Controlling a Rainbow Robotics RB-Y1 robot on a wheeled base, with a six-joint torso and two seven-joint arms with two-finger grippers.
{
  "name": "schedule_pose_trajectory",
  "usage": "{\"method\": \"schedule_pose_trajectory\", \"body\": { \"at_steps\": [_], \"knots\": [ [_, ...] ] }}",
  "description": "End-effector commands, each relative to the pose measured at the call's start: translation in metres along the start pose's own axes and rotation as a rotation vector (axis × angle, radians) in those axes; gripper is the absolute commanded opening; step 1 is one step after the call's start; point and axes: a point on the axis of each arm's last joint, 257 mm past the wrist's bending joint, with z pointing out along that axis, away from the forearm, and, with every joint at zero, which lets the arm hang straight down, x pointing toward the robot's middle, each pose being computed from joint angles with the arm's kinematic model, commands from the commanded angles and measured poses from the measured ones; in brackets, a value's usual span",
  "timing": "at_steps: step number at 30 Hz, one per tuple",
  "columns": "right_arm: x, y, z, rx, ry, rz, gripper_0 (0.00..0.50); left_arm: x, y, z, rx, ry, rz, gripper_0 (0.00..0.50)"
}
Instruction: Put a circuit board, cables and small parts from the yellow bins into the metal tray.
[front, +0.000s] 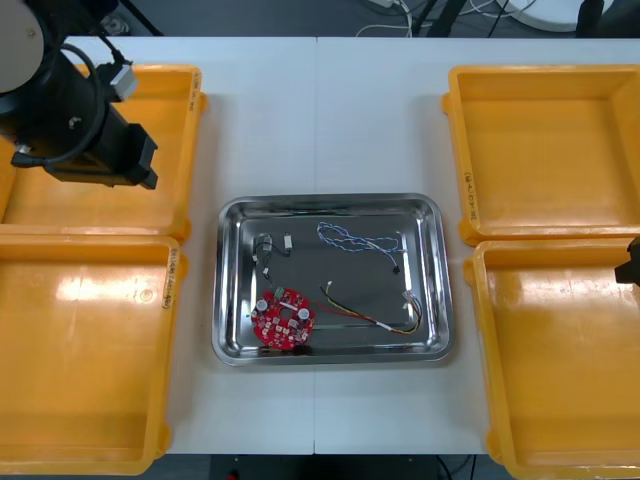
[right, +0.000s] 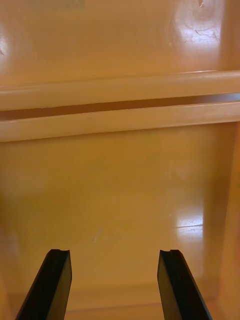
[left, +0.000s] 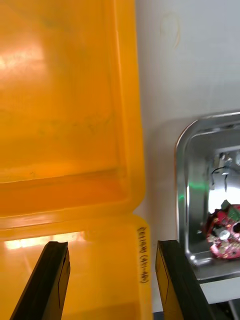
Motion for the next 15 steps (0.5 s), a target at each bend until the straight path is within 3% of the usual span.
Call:
{"method": "schedule_pose_trajectory", "body": {
  "at_steps": [1,15],
  "knots": [
    [-0.007,-0.020,-0.015,0.048,-0.021,-0.021,0.500,0.015,0.037,-0.012,-0.031,-0.022,-0.016,0.500],
    [-0.007,-0.020,-0.015,0.048,-0.021,-0.021,0.500,0.075,0.111,-0.007,-0.072,0.017,-0.055,0.500]
  ]
}}
